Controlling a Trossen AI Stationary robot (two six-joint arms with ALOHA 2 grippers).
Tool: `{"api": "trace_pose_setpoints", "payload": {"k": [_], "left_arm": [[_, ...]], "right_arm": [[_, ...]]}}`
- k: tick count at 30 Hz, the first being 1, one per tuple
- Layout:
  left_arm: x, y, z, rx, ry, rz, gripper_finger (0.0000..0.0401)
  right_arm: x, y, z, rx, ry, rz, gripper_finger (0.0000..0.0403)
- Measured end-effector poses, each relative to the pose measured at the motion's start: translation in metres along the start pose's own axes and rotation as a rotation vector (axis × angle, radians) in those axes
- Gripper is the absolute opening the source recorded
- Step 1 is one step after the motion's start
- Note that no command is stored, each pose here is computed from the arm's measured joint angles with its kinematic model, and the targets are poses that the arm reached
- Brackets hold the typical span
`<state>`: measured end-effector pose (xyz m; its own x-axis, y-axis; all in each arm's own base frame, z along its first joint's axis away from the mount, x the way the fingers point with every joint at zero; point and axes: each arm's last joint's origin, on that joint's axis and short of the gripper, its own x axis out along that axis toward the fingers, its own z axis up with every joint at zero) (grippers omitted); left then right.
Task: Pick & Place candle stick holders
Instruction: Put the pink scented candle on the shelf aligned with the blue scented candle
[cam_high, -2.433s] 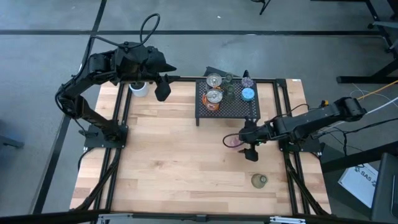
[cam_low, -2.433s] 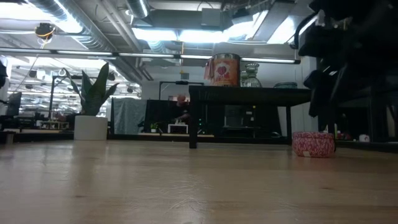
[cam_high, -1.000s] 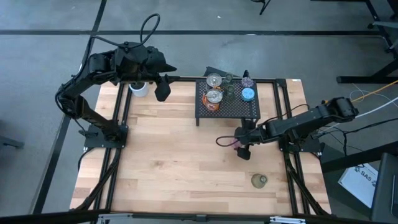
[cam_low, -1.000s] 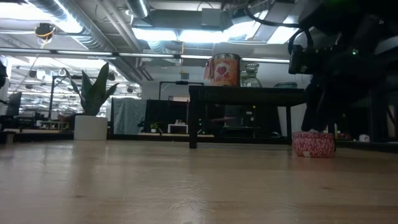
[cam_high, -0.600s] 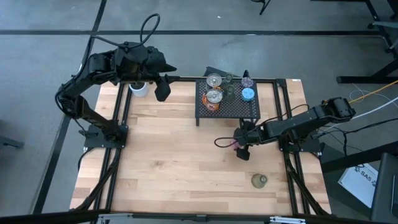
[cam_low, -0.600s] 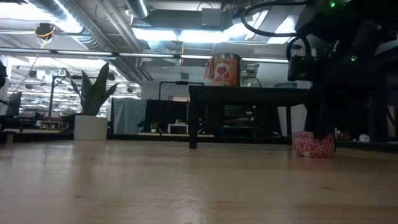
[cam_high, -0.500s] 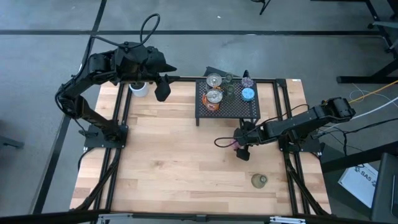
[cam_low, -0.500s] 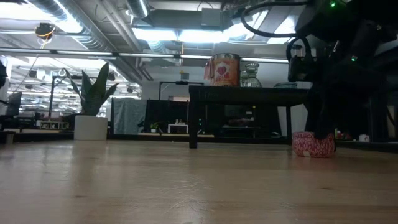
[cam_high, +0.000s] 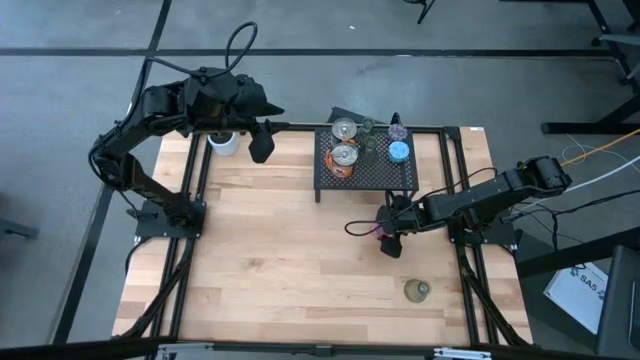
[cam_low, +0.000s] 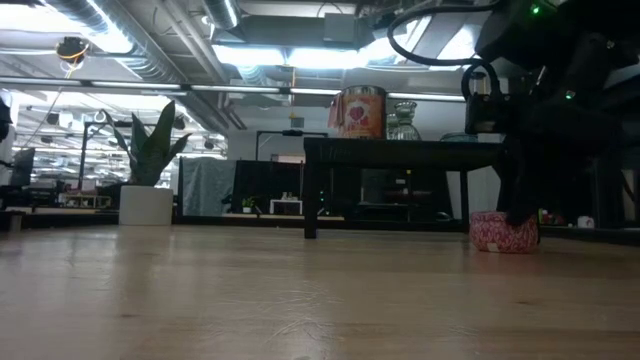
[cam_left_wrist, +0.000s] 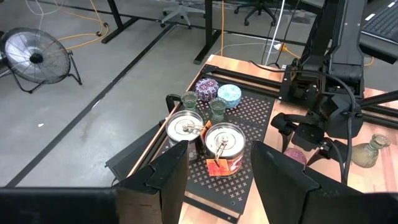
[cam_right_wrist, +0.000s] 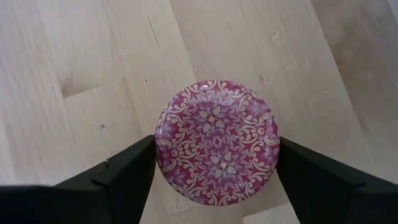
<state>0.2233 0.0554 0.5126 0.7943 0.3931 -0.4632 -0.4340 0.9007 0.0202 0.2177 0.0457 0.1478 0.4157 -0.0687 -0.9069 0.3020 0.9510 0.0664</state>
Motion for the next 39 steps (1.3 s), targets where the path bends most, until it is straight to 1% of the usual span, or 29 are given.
{"api": "trace_pose_setpoints", "payload": {"k": [4,7,18,22,31,39], "left_arm": [[0.0,0.0,0.0,0.0,0.0,0.0,0.0169],[0.0,0.0,0.0,0.0,0.0,0.0,0.0169],[0.0,0.0,0.0,0.0,0.0,0.0,0.0169],[0.0,0.0,0.0,0.0,0.0,0.0,0.0169],[0.0,0.0,0.0,0.0,0.0,0.0,0.0169],[0.0,0.0,0.0,0.0,0.0,0.0,0.0169]], "right_arm": [[0.0,0.0,0.0,0.0,0.0,0.002,0.0302],[0.0,0.0,0.0,0.0,0.001,0.004,0.0296],[0.0,0.001,0.001,0.001,0.0,0.01,0.0296],[-0.004,0.003,0.006,-0.003,-0.005,0.016,0.0296],[-0.016,0.005,0.013,-0.015,0.045,-0.014,0.0296],[-0.02,0.005,0.015,-0.016,0.044,-0.025,0.0296]]}}
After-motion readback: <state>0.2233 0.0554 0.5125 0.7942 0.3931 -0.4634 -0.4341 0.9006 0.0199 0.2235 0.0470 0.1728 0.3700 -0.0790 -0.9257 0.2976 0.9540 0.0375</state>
